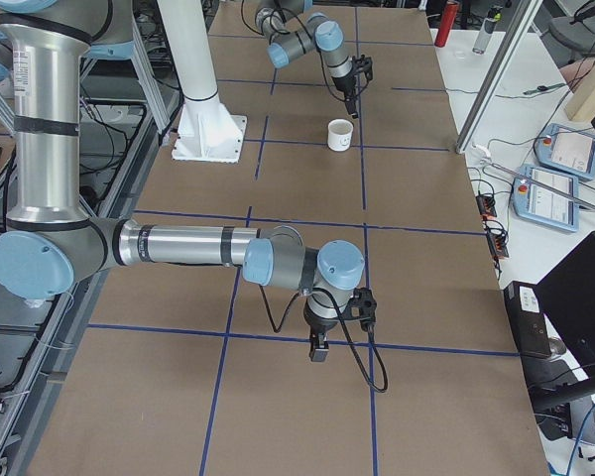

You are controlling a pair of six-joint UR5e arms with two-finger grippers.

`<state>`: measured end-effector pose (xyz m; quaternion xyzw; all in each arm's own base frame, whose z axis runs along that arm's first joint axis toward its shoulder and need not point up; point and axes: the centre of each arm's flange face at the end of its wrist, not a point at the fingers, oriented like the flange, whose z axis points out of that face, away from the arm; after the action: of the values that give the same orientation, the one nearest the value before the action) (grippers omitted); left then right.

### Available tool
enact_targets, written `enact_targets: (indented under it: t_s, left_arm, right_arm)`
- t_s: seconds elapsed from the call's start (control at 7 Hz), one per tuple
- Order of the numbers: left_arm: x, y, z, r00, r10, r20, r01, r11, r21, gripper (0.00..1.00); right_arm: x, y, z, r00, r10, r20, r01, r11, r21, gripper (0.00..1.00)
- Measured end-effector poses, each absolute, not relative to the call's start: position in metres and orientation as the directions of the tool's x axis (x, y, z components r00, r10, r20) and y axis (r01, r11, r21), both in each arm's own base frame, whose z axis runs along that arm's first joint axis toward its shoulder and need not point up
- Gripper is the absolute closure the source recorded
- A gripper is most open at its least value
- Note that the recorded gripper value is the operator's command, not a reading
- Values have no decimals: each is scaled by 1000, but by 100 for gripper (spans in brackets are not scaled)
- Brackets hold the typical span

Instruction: Flip mug

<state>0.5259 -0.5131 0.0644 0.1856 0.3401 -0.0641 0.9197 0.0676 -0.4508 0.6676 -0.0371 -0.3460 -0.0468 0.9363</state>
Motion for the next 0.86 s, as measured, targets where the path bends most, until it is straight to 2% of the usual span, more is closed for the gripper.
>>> enact_targets:
  t_s: [0.14,0.43,0.86]
  left_arm:
    - [472,-524,74,757,27,-652,222,929,296,0]
    - [363,-550,134,770,83,-632,151,939,308,0]
    - [169,-585,288,772,222,-596,-9,941,338,0]
  right_arm:
    - [68,-451,668,756,-62,651,113,993,-37,0]
    - [68,-451,668,756,-62,651,113,993,-37,0]
    - [68,-451,668,756,-62,651,113,993,-37,0]
